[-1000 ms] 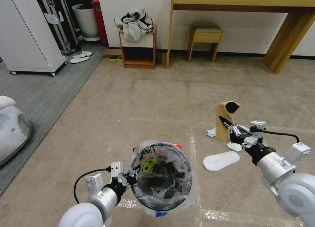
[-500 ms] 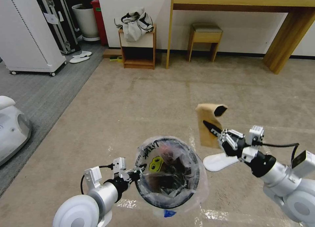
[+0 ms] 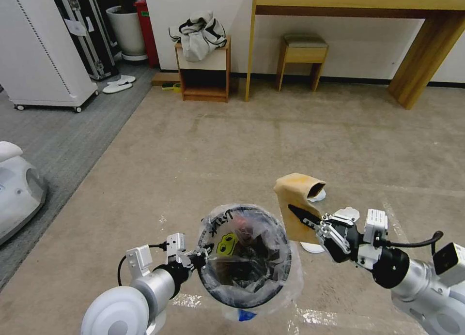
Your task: Pick up the trash bin and place the garbage on the floor into it.
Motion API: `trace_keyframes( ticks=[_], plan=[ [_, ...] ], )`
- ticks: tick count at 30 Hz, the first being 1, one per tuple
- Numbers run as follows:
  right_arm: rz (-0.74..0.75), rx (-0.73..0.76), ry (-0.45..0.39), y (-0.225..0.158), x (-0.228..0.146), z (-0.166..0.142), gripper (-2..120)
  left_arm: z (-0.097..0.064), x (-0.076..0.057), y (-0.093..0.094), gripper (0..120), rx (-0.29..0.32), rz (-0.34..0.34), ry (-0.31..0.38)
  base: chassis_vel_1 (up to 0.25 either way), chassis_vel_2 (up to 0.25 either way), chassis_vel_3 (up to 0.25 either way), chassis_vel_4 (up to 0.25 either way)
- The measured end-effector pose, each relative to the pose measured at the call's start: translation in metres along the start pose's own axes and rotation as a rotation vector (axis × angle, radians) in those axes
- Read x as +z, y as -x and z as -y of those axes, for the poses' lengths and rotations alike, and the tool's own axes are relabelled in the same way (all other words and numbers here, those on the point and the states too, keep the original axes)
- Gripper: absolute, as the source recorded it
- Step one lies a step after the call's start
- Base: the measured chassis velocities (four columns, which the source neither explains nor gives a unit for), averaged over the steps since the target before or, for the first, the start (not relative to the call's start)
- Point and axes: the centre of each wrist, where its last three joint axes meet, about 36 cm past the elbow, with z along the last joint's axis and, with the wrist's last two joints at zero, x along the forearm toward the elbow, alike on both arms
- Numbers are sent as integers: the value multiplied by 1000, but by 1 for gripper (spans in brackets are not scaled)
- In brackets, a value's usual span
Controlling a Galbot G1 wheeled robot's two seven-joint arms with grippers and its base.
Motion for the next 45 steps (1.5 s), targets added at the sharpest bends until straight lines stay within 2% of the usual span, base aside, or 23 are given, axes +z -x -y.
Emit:
trace_keyframes(
  ticks=[4, 9, 24, 33, 45],
  plan=[
    [-8, -34, 7, 5, 4, -5, 0, 4, 7, 1, 1, -13, -8, 5, 0, 0, 0, 0],
    [-8, -70, 3, 11, 2, -6, 0, 6, 10, 3, 1, -10, -14, 0, 0, 0, 0, 0],
    [-39, -141, 34, 31, 17, -4, 0, 27, 29, 8, 1, 55, -60, -41, 0, 0, 0, 0],
    [-90, -158, 37, 31, 42, -2, 0, 34, 29, 2, 1, 84, -58, -62, 0, 0, 0, 0],
    [-133, -185, 29, 28, 61, -5, 0, 33, 24, 2, 1, 85, -36, -91, 0, 0, 0, 0]
  ],
)
